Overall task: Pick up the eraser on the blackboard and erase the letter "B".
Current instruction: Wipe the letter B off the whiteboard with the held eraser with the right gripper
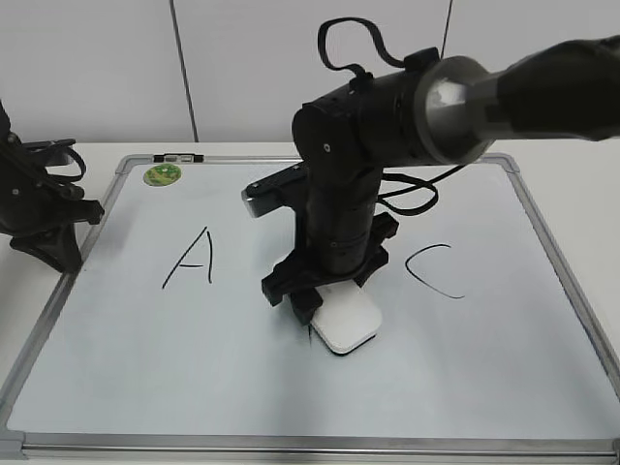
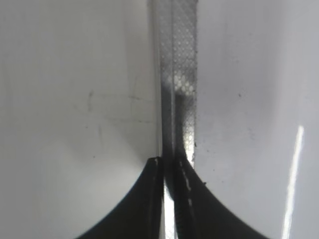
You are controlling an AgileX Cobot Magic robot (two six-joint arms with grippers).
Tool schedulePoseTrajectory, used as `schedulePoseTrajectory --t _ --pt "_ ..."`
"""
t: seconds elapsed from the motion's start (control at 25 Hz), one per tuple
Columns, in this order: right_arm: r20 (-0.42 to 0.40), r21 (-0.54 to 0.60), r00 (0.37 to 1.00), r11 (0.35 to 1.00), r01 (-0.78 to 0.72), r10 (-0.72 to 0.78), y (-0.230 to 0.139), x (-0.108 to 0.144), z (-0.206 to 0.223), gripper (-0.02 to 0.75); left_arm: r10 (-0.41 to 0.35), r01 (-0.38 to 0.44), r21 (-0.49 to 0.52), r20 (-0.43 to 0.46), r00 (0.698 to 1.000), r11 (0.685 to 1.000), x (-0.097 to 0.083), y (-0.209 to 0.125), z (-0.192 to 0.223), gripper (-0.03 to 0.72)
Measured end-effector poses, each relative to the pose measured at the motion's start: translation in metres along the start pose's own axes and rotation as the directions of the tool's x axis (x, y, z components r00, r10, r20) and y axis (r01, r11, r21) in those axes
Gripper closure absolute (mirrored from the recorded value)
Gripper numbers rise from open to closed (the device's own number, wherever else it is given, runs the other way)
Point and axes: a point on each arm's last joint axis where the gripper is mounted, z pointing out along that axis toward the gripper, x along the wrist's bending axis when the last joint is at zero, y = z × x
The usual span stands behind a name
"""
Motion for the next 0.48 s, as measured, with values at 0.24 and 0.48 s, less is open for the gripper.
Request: schedulePoseTrajectory --t 0.24,0.48 --pt "-0.024 0.005 1.000 1.000 -0.017 0.018 -0.0002 -0.0014 0.0001 0.194 0.000 0.000 0.000 0.000 1.000 1.000 0.0000 0.0000 0.0000 0.671" --pt "-0.051 0.025 0.998 0.999 -0.022 0.024 -0.0010 0.0014 0.0059 0.194 0.000 0.000 0.000 0.000 1.000 1.000 0.0000 0.0000 0.0000 0.671"
